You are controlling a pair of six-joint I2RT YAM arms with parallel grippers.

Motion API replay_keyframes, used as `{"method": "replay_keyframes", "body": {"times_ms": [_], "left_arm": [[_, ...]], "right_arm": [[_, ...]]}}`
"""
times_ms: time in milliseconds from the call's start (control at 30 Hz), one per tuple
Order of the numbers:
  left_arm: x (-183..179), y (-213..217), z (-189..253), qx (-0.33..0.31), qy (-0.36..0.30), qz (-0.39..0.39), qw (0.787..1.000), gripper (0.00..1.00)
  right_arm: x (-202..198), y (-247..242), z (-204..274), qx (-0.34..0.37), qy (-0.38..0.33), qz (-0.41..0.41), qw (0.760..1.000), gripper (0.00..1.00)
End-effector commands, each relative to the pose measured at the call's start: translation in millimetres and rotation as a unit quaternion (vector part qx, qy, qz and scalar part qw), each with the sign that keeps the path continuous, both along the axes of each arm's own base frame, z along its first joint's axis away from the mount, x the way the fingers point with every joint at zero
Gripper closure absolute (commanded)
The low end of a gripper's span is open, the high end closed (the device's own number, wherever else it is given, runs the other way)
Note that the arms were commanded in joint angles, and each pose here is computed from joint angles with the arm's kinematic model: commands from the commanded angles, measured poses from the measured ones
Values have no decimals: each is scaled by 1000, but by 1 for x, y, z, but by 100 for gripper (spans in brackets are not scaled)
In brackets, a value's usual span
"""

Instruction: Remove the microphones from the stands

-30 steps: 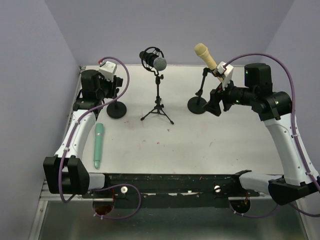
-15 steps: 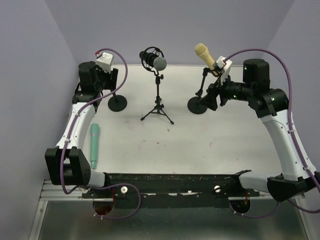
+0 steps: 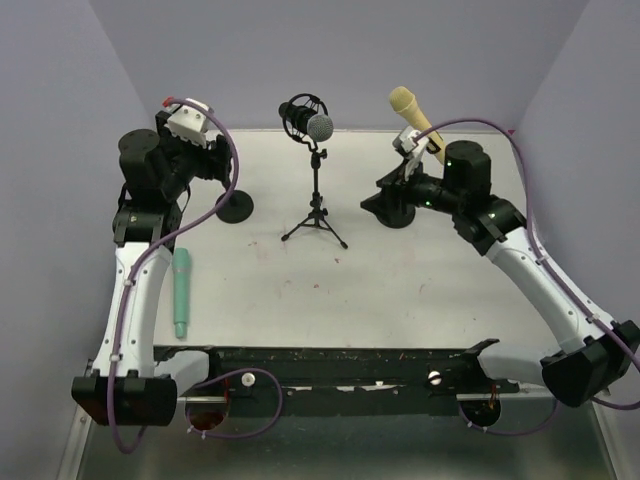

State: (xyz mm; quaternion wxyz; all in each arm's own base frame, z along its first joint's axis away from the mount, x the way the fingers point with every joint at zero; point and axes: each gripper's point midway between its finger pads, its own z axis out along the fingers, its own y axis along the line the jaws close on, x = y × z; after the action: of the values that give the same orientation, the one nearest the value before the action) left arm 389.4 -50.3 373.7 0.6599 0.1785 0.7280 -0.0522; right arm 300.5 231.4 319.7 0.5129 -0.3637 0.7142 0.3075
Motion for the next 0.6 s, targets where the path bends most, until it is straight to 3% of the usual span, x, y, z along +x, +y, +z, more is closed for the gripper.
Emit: {"method": "replay_keyframes", "body": {"times_ms": [0, 100, 167, 400, 567], "left_arm": [[-45, -22, 35, -30, -17, -62, 998, 9], [-64, -27, 46, -38, -32, -76, 996, 8], [-74, -29, 50, -33, -37, -83, 995, 7], [-91, -13, 51, -11, -40, -65, 997, 7], [-95, -3, 58, -10, -46, -52, 998, 7]], "right_arm": [[24, 38, 23, 29, -104, -48, 993, 27], [34, 56, 20, 39, -122, -101, 987, 23], [43, 60, 21, 62, -124, -139, 980, 0], [69, 83, 9, 125, -127, -178, 968, 1], [80, 99, -8, 153, -97, -180, 967, 15]]}}
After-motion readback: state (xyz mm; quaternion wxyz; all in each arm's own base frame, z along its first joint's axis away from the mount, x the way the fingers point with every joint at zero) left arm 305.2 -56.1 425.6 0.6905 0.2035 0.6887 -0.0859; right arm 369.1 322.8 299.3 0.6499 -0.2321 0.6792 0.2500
